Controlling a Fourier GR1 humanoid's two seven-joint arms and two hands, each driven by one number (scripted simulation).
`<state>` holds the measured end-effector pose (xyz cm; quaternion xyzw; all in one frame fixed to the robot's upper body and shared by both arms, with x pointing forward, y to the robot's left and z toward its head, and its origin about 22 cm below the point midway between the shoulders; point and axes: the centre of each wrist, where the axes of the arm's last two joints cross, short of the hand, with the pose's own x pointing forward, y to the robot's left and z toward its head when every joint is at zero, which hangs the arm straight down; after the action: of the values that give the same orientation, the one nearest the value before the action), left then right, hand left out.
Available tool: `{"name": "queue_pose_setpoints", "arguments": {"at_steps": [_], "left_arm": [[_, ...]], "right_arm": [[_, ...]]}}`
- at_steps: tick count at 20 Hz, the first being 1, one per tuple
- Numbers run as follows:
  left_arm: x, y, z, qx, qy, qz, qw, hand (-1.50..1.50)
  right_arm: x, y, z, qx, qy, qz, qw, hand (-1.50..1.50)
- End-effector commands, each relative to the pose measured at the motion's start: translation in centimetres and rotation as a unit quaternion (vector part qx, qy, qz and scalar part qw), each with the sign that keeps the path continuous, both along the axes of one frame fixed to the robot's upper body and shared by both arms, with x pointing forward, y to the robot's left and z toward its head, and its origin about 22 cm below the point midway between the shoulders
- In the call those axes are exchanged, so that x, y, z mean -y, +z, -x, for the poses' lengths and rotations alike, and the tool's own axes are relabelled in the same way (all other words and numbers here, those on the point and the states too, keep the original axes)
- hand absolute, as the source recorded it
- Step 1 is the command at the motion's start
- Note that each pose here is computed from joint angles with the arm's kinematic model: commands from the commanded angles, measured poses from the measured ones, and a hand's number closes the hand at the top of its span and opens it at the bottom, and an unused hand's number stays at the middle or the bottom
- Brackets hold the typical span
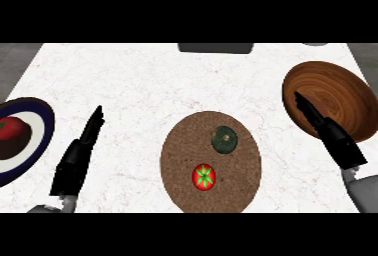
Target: Pick the squash from the placemat and place it in the bowl
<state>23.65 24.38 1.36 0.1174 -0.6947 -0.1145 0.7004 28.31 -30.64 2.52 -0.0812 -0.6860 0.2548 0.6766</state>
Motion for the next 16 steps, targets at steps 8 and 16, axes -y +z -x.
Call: {"name": "queue_pose_setpoints", "arguments": {"at_steps": [8, 16], "left_arm": [[0.0, 5.5, -4.3, 0.090, 0.025, -0.007, 0.9956, 0.00], [0.2, 6.5, -5.5, 0.070, 0.029, 0.001, 0.9971, 0.00]], "right_arm": [[-2.9, 1.3, -6.7, 0.110, 0.072, -0.185, 0.974, 1.50], [-0.6, 2.4, -8.9, 0.148, 0.324, -0.221, 0.908, -1.50]]}}
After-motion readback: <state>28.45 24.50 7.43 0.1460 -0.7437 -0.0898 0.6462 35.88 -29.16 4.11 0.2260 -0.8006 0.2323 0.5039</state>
